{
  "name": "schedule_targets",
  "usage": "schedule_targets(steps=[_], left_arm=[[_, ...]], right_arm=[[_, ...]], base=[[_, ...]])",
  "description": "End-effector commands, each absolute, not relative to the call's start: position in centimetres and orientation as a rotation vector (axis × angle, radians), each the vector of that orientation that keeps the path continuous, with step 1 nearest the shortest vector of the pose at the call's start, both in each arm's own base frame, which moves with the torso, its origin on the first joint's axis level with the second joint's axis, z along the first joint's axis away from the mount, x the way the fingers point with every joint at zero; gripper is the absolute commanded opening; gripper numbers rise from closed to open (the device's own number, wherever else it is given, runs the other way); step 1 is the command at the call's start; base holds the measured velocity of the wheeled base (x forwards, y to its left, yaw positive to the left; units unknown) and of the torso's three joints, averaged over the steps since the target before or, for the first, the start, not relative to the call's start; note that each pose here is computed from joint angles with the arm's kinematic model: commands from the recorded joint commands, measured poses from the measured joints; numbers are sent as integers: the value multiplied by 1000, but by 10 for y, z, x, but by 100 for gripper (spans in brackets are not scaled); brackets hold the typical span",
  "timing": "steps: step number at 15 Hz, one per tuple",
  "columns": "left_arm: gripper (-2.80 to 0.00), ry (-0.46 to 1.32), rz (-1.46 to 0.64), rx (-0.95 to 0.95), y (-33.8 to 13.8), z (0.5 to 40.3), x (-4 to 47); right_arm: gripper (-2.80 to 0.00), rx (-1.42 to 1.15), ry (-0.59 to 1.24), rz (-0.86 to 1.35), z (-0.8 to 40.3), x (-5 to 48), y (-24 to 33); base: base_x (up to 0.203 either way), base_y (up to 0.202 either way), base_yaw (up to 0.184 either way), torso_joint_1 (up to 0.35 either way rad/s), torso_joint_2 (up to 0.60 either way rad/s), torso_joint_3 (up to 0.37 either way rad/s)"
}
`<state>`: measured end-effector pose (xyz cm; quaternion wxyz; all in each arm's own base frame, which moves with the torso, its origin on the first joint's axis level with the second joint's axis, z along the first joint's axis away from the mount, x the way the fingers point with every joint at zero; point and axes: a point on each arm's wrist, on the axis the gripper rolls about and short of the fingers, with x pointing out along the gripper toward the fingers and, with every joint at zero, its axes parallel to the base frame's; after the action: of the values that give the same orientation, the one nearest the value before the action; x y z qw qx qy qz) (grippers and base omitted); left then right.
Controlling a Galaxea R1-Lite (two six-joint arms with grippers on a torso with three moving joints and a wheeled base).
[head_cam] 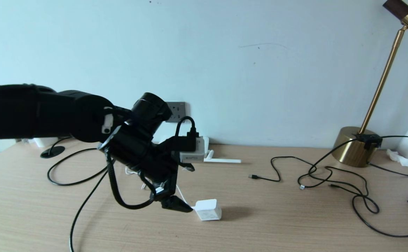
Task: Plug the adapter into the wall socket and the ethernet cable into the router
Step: Pick up plug
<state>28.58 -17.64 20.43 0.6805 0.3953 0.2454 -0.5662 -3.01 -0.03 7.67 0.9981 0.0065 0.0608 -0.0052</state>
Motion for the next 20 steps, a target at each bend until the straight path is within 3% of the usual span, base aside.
schedule_targets(steps=[1, 10, 20], left_arm=[[0, 518, -1265, 891, -171, 215, 275], [0, 590, -1207, 995, -180, 196, 285], [0, 690, -1301, 943, -204, 182, 326]], right_arm=[[-280, 13, 124, -10, 77, -30, 0], [-280, 13, 124, -10, 77, -30, 0], [-280, 13, 124, -10, 77, -30, 0]], base=[[0, 0, 0, 0, 0, 0], [0, 0, 0, 0, 0, 0], [0, 0, 0, 0, 0, 0]])
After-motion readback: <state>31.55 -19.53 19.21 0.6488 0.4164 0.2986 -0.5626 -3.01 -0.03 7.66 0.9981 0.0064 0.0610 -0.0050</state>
